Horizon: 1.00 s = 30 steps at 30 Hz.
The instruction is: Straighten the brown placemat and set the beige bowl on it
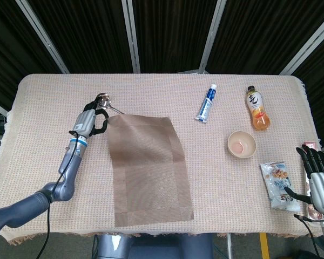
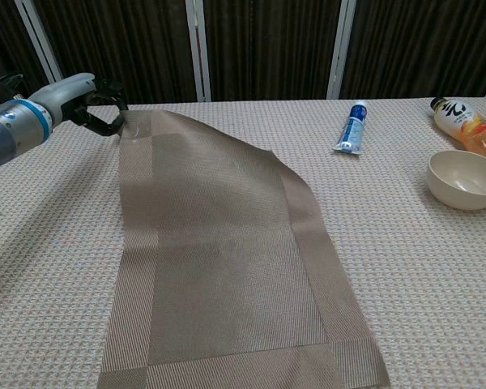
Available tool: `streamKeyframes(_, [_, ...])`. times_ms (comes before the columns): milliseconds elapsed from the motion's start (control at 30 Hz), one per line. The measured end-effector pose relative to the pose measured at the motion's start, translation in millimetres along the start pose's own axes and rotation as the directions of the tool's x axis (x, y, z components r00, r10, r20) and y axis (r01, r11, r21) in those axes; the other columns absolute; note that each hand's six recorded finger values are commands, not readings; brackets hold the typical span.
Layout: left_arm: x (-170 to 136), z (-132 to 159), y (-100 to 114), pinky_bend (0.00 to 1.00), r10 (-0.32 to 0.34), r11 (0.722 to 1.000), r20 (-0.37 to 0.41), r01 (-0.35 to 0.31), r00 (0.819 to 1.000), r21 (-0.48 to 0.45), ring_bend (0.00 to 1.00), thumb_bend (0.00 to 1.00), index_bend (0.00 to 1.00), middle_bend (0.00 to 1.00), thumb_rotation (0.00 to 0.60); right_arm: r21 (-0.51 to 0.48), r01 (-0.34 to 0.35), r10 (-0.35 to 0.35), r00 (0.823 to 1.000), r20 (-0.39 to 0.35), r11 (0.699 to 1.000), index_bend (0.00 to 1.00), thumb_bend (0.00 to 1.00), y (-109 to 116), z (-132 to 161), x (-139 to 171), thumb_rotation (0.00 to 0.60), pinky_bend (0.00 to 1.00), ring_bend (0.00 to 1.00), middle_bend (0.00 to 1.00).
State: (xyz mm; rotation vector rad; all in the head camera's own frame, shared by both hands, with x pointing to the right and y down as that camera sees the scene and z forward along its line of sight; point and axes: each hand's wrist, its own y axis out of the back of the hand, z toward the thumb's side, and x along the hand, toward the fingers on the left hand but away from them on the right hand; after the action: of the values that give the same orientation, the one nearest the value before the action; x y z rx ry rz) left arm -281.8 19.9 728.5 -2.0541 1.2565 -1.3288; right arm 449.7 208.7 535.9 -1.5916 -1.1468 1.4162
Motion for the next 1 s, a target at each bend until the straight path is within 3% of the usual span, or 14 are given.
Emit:
streamKeyframes(133, [-11,-25,7,0.00,0.007,0.996,-0.020,-0.005,1.000,0.086,0.00,0.05,0.03,0.00,0.600,0.000,-0.001,0.001,1.000,-0.002,1.000,0.00,0.00,0,1,0,0.600,0.00,0.00,0.00])
streamKeyframes(167, [-13,-31,8,0.00,0.006,0.994,-0.026,-0.003,1.000,0.106,0.00,0.01,0.00,0.00,0.600,0.000,-0.001,0.001,1.000,-0.003,1.000,0.00,0.00,0,1,1,0.600,0.00,0.00,0.00])
streamKeyframes(300, [-22,-46,23,0.00,0.032,0.985,-0.036,-0.026,0.999,0.173,0.00,0.00,0.00,0.00,0.600,-0.001,-0.009,0.009,1.000,-0.014,1.000,0.00,0.00,-2,4,2,0.600,0.00,0.00,0.00])
streamKeyframes(467, [-39,-55,58,0.00,0.145,0.963,-0.007,-0.139,0.989,0.232,0.00,0.00,0.00,0.00,0.600,0.000,-0.043,0.043,0.998,-0.049,0.999,0.00,0.00,-11,13,2,0.600,0.00,0.00,0.00])
streamKeyframes(667, [-69,-68,101,0.00,0.233,0.916,0.009,-0.223,0.972,0.335,0.00,0.00,0.00,0.00,0.600,0.012,-0.115,0.115,0.980,-0.163,0.993,0.00,0.00,-26,38,-1,0.600,0.00,0.00,0.00])
streamKeyframes(767, [-90,-72,112,0.00,0.254,0.897,0.000,-0.235,0.967,0.374,0.00,0.00,0.00,0.00,0.600,0.018,-0.168,0.167,0.955,-0.246,0.986,0.00,0.00,-35,57,-8,0.600,0.00,0.00,0.00])
streamKeyframes(867, [-115,-75,122,0.00,0.264,0.880,-0.017,-0.233,0.964,0.415,0.00,0.00,0.00,0.00,0.600,0.046,-0.220,0.222,0.912,-0.345,0.974,0.00,0.00,-45,80,-16,0.600,0.00,0.00,0.00])
streamKeyframes(900, [-123,-75,125,0.00,0.266,0.875,-0.024,-0.231,0.964,0.426,0.00,0.00,0.00,0.00,0.600,0.059,-0.233,0.238,0.895,-0.377,0.971,0.01,0.00,-47,88,-19,0.600,0.00,0.00,0.00])
streamKeyframes(933, [-134,-75,128,0.00,0.270,0.870,-0.036,-0.228,0.962,0.438,0.00,0.00,0.00,0.00,0.600,0.086,-0.251,0.263,0.863,-0.431,0.964,0.01,0.00,-52,103,-22,0.600,0.00,0.00,0.00])
streamKeyframes(967, [-143,-74,131,0.00,0.274,0.866,-0.046,-0.225,0.961,0.446,0.00,0.00,0.00,0.00,0.600,0.097,-0.256,0.272,0.849,-0.453,0.962,0.02,0.00,-55,109,-23,0.600,0.00,0.00,0.00])
streamKeyframes(1000, [-152,-74,134,0.00,0.278,0.863,-0.058,-0.223,0.959,0.454,0.00,0.00,0.00,0.00,0.600,0.121,-0.264,0.289,0.821,-0.492,0.957,0.03,0.00,-59,121,-24,0.600,0.00,0.00,0.00])
